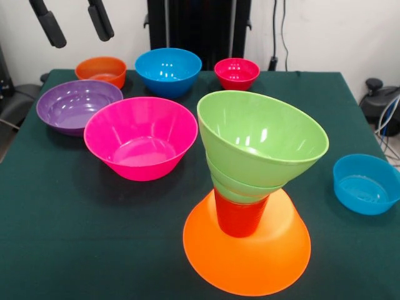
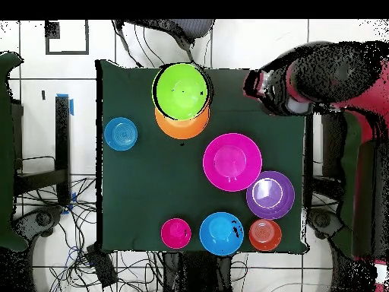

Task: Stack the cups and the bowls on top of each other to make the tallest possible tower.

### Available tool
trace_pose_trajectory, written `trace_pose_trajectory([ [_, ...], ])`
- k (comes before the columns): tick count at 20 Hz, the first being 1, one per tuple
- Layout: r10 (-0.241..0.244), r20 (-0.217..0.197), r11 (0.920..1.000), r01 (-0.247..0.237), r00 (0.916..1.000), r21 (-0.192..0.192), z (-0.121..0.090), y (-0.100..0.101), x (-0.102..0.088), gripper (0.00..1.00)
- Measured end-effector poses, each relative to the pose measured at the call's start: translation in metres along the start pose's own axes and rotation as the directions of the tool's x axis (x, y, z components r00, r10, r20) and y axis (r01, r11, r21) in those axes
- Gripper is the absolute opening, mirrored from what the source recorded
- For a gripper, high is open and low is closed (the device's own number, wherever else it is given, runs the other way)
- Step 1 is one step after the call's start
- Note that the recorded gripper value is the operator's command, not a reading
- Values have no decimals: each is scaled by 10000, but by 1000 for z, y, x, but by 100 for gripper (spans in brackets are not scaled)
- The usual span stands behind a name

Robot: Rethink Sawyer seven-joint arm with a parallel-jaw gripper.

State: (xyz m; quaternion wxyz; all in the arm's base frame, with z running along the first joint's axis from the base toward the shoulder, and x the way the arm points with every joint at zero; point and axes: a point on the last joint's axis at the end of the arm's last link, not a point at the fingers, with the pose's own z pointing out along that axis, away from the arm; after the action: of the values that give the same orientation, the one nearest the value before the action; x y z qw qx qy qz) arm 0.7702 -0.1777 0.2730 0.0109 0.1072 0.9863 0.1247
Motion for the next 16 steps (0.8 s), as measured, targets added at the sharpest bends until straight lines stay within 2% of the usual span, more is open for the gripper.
trace_pose_trajectory([
  [16, -50, -74, 9999, 51, 10000, 138, 2, -2, 2, 100],
])
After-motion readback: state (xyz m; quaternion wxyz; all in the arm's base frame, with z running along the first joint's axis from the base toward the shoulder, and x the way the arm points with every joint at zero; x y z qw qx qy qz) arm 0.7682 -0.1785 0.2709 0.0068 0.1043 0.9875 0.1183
